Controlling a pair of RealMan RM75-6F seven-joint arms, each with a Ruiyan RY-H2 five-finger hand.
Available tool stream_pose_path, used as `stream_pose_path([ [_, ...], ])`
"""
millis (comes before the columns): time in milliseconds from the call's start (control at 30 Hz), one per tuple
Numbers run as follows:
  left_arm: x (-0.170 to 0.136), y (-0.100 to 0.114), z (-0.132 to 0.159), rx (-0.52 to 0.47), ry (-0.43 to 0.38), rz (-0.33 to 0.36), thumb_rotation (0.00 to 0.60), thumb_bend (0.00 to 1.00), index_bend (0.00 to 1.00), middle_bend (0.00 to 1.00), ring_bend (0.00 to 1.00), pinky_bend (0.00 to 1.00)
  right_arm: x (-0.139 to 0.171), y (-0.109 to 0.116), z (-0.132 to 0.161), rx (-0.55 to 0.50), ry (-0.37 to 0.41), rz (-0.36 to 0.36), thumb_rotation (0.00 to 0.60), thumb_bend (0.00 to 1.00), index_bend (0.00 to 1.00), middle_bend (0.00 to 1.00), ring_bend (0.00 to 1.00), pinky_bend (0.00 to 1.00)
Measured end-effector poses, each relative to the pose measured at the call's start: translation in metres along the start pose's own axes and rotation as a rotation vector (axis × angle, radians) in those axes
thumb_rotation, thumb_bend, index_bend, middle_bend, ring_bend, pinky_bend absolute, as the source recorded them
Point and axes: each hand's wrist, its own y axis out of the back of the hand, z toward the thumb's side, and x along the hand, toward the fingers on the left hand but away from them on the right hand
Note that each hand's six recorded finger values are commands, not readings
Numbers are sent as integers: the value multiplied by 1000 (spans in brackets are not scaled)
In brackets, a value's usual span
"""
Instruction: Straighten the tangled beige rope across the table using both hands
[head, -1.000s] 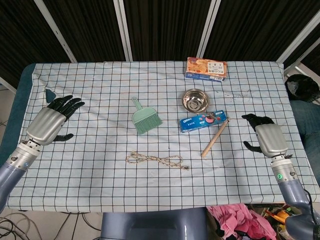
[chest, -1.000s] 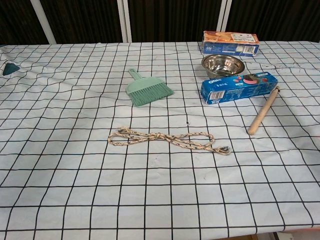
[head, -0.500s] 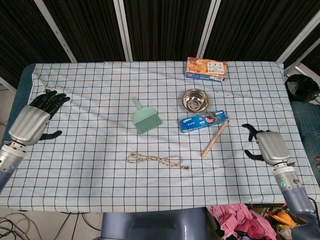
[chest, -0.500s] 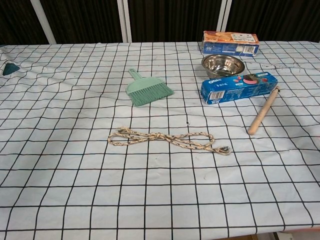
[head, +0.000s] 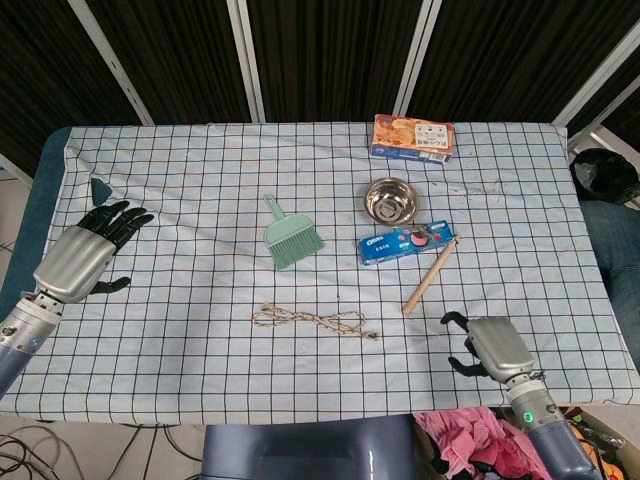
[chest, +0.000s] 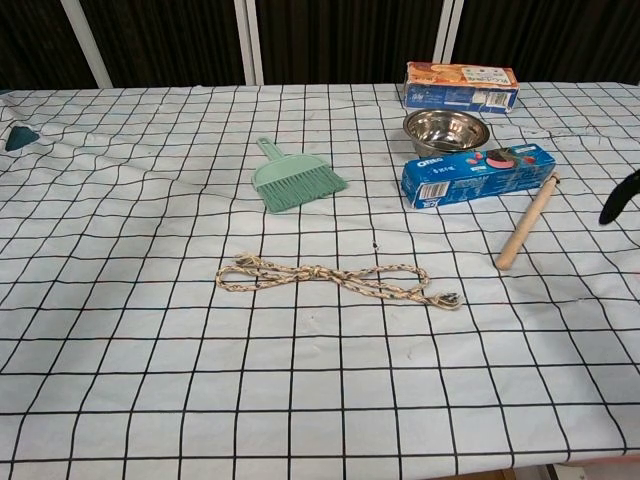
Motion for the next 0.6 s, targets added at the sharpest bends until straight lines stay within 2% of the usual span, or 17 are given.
stream_pose_path([
  [133, 1, -3, 0, 5, -3, -9, 600, 88, 127, 132, 75, 183, -7, -26, 17, -40, -6, 56, 600, 270, 355, 1000, 1000, 1000],
  [300, 5, -9, -1, 27, -3, -27, 600, 88, 127, 132, 75, 183, -27, -49, 41, -123, -23, 82, 600, 277, 358, 1000, 1000, 1000],
  [600, 9, -19, -6, 16, 12, -43, 600, 88, 127, 131, 75, 184, -67, -60, 64, -139, -66, 69, 600, 284, 358, 1000, 1000, 1000],
])
